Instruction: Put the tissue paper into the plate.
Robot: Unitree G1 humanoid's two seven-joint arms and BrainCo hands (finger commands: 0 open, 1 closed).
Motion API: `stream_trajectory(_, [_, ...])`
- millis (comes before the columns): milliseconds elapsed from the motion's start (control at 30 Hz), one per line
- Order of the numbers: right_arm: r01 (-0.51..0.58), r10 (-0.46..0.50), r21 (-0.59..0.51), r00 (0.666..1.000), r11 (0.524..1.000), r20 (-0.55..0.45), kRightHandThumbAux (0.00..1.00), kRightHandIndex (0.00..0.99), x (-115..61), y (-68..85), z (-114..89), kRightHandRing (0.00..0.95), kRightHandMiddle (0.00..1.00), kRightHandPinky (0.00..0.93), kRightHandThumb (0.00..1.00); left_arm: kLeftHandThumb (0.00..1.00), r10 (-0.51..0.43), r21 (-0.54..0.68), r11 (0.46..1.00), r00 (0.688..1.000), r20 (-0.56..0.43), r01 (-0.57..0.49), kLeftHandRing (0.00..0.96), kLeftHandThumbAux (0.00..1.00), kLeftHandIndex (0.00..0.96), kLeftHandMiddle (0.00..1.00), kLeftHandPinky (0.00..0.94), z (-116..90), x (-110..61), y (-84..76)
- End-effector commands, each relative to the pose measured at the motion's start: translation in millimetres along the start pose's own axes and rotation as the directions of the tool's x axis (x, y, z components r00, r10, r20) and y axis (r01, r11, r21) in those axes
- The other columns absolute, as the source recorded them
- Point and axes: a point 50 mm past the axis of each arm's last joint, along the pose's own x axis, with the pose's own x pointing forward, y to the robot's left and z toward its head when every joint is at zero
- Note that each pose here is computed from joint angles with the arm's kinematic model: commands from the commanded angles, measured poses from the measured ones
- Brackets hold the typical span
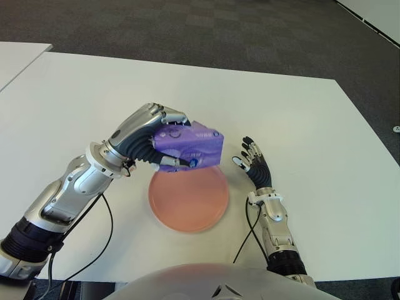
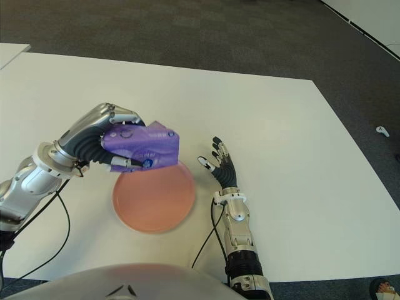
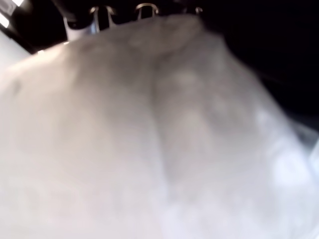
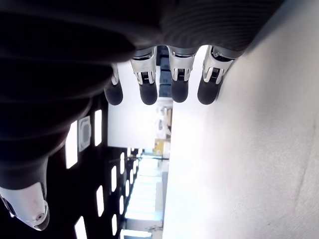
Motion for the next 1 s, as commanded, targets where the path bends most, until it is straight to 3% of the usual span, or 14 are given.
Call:
stream_trajectory(33, [0.009,0.009,0.047,0.930,0.999,-0.367,0.633,0.047,-39.6,6.4,-61.9,0.023,0.031,0.050,0.100,0.754,-0.109,-0.040,0.993,0.994,-0.011,0.109,0.840,0.694,0.444,0.835,0.806,5.2,-6.4,-8.8])
stream_trajectory(167, [0.012,0.007,0.051,0.931,0.999,-0.365,0.632,0.047,-39.6,6.5,-62.2,0.022,0.029,0.054,0.101,0.753,-0.150,-0.050,0.988,0.988,-0.038,0.148,0.841,0.694,0.444,0.837,0.812,10.8,-18.0,-20.1])
stream_trajectory(300, [0.013,0.007,0.051,0.931,0.999,-0.366,0.630,0.048,-39.6,7.2,-62.4,0.021,0.028,0.050,0.102,0.753,-0.179,-0.059,0.983,0.981,-0.079,0.175,0.843,0.694,0.443,0.839,0.819,12.0,-21.2,-21.3])
stream_trajectory(533, [0.010,0.009,0.051,0.932,0.999,-0.362,0.620,0.049,-40.2,8.3,-62.7,0.023,0.030,0.055,0.106,0.752,-0.316,-0.012,0.947,0.924,-0.215,0.321,0.846,0.694,0.443,0.840,0.831,11.5,-17.0,-23.1])
stream_trajectory(667, [0.006,0.012,0.049,0.931,0.999,-0.364,0.612,0.046,-40.5,8.7,-62.9,0.021,0.030,0.046,0.103,0.752,-0.332,0.004,0.938,0.902,-0.276,0.346,0.844,0.695,0.443,0.840,0.824,-0.8,-11.7,-30.8])
stream_trajectory(767, [0.006,0.013,0.050,0.929,0.999,-0.369,0.610,0.046,-40.5,8.6,-63.2,0.019,0.030,0.044,0.100,0.752,-0.344,0.041,0.926,0.882,-0.322,0.376,0.835,0.695,0.443,0.833,0.800,-20.7,-14.5,-45.7])
stream_trajectory(1000, [0.011,0.009,0.051,0.928,0.999,-0.372,0.613,0.050,-40.8,8.4,-62.9,0.019,0.029,0.048,0.096,0.752,-0.309,0.110,0.928,0.900,-0.306,0.356,0.826,0.696,0.443,0.823,0.778,-23.6,-22.0,-53.4])
